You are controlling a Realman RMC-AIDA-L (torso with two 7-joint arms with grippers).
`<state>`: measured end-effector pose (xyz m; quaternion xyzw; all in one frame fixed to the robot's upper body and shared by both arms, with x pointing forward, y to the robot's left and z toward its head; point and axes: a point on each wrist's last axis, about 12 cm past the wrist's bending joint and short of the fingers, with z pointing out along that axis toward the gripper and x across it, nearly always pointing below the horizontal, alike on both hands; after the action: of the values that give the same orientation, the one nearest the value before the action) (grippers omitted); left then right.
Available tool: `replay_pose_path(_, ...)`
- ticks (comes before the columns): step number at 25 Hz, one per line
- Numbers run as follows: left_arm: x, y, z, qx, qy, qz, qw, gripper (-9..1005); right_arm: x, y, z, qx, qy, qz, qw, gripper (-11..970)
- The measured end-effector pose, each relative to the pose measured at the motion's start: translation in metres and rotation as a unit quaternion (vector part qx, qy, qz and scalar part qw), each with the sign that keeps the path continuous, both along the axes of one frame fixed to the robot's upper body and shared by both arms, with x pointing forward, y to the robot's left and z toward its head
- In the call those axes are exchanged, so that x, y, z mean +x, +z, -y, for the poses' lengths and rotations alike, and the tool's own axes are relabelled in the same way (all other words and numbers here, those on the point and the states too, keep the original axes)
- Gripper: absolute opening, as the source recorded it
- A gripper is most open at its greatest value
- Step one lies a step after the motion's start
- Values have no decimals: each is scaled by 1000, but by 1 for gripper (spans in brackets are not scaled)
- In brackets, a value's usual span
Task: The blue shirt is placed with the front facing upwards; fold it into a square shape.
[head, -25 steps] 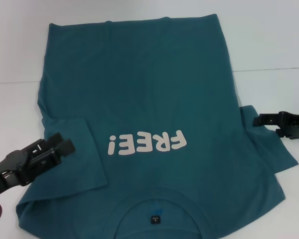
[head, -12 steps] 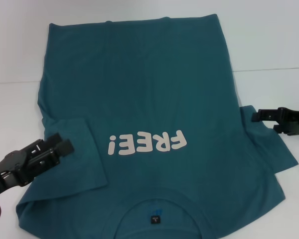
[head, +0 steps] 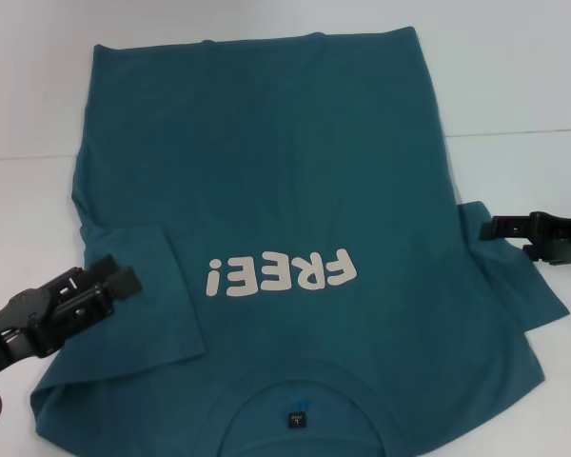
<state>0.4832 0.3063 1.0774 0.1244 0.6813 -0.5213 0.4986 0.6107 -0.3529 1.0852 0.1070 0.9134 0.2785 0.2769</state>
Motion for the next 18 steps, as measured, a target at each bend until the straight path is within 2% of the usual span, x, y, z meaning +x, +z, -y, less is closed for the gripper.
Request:
replay_pose_path(10, -2, -1, 1, -3, 0, -2, 1000, 763, 1, -1, -4, -6, 9, 4, 1000, 912)
replay_pose_path(18, -2, -2, 1, -3, 2, -2, 1000, 763, 0, 2, -7, 22, 8, 11, 1000, 912)
